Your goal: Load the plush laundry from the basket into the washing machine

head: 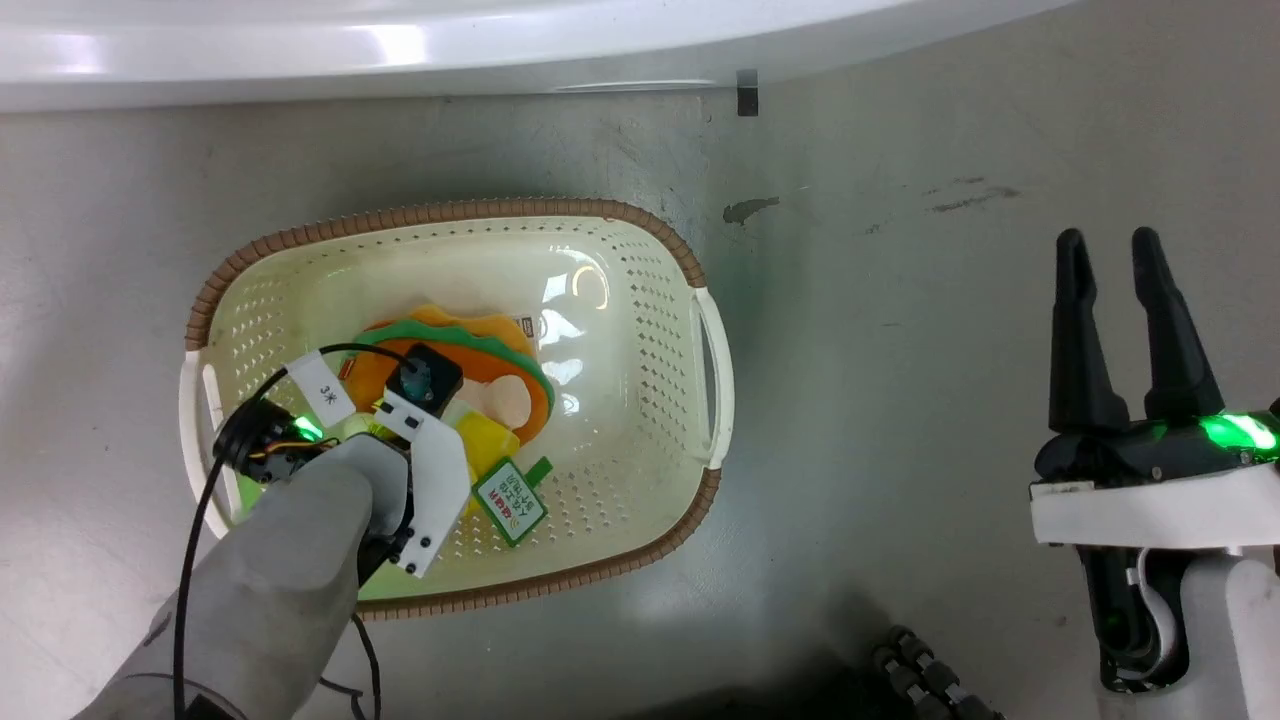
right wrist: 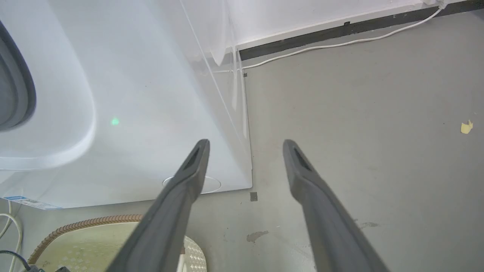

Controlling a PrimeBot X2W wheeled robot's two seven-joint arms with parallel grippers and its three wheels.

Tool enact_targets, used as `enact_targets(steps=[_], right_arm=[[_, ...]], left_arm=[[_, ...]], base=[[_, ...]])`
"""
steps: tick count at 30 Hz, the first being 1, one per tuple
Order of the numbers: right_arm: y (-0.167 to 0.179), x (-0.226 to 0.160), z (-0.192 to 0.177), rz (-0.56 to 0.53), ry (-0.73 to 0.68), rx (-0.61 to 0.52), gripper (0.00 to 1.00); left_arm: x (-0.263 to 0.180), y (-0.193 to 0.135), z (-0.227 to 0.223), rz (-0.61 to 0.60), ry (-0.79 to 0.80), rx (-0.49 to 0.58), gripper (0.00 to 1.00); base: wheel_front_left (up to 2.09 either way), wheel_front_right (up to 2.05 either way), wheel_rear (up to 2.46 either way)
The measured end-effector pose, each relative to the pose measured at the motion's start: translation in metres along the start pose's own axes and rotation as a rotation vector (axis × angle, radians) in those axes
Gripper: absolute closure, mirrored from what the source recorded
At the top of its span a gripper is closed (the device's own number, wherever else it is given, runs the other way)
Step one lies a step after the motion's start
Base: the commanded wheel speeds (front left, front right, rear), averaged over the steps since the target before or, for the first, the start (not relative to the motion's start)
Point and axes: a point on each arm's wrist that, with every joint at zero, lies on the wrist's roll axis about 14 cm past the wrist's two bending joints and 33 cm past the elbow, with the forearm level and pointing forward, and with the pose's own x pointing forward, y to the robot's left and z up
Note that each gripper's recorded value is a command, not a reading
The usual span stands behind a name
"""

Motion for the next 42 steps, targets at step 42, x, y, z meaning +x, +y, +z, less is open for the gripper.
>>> enact_targets(steps=[42], right_arm=[[0.063,-0.066,0.128,0.179,-0.338,0.018,0.0]], left_arm=[[-0.353,0.017,0.131,0.445,-1.322,-0.203,1.0]], base=[[0.0,0.0,0.0]])
